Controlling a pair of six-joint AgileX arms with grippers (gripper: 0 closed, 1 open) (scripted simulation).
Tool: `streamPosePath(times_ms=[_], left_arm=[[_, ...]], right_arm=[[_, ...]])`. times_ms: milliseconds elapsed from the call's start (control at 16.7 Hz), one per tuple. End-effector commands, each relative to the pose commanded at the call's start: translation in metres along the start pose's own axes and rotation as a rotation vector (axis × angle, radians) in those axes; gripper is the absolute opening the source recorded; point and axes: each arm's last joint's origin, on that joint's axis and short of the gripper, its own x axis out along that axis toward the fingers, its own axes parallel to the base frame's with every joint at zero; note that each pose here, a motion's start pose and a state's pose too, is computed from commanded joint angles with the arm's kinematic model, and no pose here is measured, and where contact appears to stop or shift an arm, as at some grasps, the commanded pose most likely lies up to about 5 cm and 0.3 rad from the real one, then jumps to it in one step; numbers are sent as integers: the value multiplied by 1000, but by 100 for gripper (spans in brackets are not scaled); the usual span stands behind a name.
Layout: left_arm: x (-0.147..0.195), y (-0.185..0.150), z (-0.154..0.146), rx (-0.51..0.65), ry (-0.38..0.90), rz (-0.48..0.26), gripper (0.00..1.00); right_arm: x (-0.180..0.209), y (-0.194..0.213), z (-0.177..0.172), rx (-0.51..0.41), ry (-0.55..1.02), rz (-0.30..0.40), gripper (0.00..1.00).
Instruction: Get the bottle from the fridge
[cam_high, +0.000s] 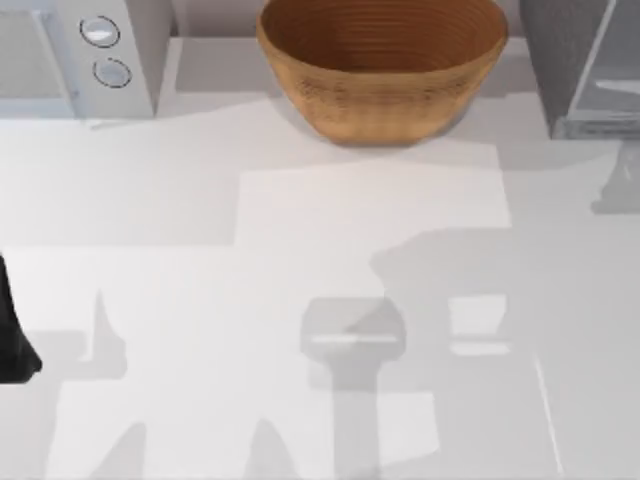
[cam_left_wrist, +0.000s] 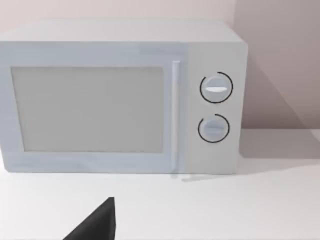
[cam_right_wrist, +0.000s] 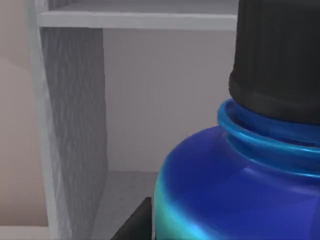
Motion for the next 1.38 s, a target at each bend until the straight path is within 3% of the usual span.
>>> streamPosePath(times_ms=[240, 540, 900, 1380], left_arm=[[0, 0, 0, 0, 0, 0, 100], [0, 0, 0, 0, 0, 0, 100], [0, 0, 0, 0, 0, 0, 100], [0, 0, 0, 0, 0, 0, 100]], right_arm=[[-79, 25, 4, 8, -9, -2, 0], [-142, 41, -37, 22, 3, 2, 0], [-159, 47, -72, 23, 25, 9, 0], [-158, 48, -68, 24, 15, 10, 0]])
